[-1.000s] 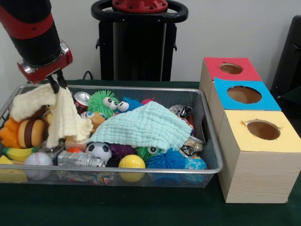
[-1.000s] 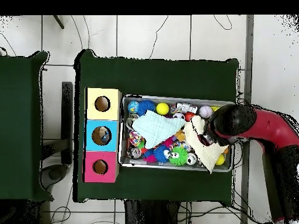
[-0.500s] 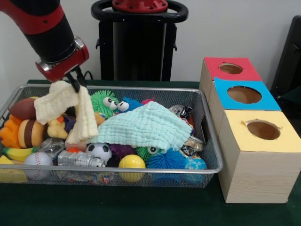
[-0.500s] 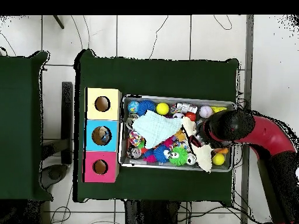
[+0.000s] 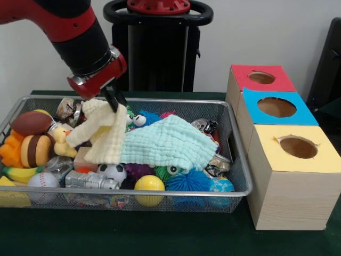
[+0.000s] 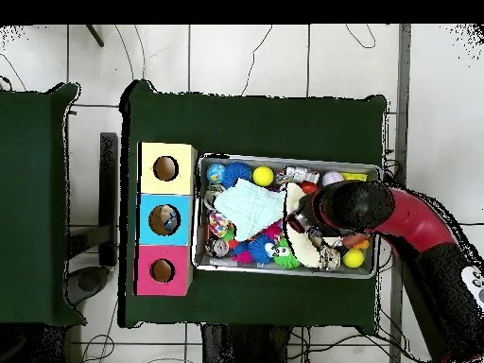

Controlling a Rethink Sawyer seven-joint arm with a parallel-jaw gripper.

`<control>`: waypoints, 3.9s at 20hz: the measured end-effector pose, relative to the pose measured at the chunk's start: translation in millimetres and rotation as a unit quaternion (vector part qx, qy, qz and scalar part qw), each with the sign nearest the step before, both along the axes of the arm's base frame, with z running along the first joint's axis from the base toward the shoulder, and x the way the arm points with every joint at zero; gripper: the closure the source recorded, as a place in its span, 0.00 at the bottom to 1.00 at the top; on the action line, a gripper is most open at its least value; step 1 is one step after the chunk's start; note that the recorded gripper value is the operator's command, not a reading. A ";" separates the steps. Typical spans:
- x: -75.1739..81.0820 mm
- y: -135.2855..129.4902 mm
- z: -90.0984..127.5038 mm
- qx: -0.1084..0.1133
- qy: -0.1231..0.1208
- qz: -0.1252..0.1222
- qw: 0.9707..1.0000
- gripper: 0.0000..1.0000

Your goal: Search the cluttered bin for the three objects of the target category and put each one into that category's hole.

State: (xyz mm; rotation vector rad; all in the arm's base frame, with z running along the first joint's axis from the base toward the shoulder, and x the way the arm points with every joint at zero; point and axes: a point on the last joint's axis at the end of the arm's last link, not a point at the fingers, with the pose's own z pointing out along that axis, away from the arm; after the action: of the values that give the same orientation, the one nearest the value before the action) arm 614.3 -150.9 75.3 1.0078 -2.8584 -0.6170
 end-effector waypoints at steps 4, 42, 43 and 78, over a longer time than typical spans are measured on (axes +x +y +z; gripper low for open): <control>-1.2 11.8 -2.1 0.014 0.001 0.003 1.000 1.00; 4.2 110.7 -59.2 -0.019 -0.052 0.059 0.997 0.00; 3.5 109.9 -59.7 -0.020 -0.052 0.059 0.997 0.00; 35.7 71.7 -36.3 -0.091 -0.105 0.070 0.988 0.00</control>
State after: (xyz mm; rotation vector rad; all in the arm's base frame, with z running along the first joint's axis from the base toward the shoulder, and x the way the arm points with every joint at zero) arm 650.0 -79.2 39.0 1.2955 -2.9156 -0.2468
